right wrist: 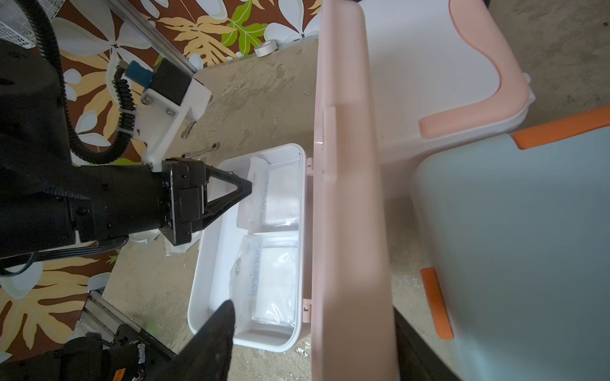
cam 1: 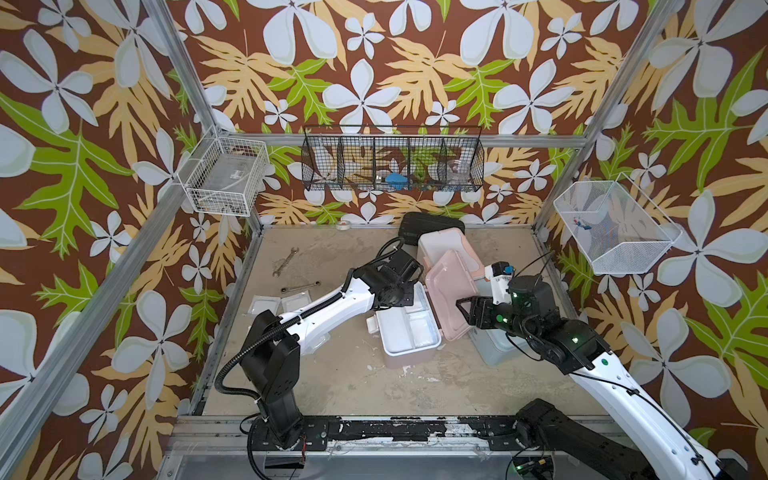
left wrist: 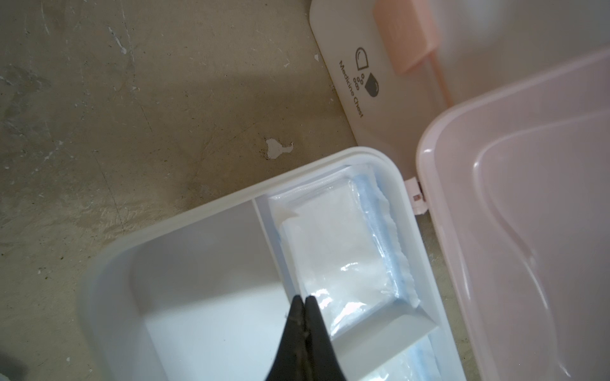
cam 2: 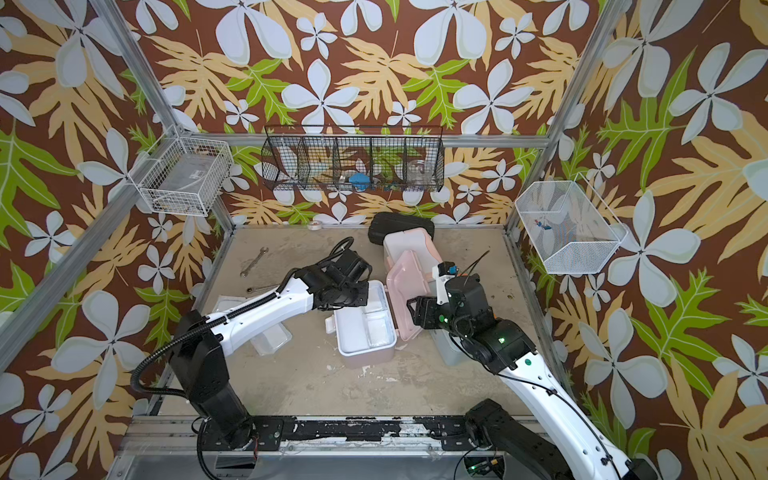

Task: Open first aid kits and take out gauze
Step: Pick up the gauze from the first aid kit.

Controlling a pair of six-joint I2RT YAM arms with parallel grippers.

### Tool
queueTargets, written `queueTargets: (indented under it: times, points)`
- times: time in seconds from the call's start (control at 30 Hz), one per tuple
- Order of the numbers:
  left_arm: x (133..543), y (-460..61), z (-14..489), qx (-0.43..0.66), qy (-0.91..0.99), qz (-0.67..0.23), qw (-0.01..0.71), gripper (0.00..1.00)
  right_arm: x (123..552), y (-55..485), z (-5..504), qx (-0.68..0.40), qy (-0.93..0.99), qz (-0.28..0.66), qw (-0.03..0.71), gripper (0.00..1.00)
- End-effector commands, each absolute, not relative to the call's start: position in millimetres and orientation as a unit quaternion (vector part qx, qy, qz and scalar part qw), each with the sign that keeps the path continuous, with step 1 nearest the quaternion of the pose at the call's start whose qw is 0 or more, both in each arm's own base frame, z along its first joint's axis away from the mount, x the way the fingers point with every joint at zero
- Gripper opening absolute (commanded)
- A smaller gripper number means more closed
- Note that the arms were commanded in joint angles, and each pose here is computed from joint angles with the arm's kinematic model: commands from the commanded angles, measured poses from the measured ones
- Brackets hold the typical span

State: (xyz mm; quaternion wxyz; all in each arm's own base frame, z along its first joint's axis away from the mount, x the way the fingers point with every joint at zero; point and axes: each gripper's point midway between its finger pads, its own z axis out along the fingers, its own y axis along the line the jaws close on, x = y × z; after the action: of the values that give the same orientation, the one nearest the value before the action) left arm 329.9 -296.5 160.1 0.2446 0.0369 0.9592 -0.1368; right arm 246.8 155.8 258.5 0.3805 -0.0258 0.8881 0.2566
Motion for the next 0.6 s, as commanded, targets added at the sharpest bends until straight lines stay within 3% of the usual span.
queueTargets:
  times: [0.0,0.37,0.57]
  points:
    - [331.3,-296.7,165.1,0.043,0.957,-0.139,0.249,0.0,248.1,157.5,261.6,-0.032,0.884,0.26,0.387,0.67]
    - [328.0,-289.8,283.9,0.031,0.913,-0.224,0.34,0.0,247.5,157.7,261.3,-0.031,0.884,0.262,0.386,0.69]
    - [345.2,-236.3,335.8,-0.025,0.884,-0.241,0.399,0.0,246.9,160.4,260.0,-0.034,0.883,0.269,0.384,0.72]
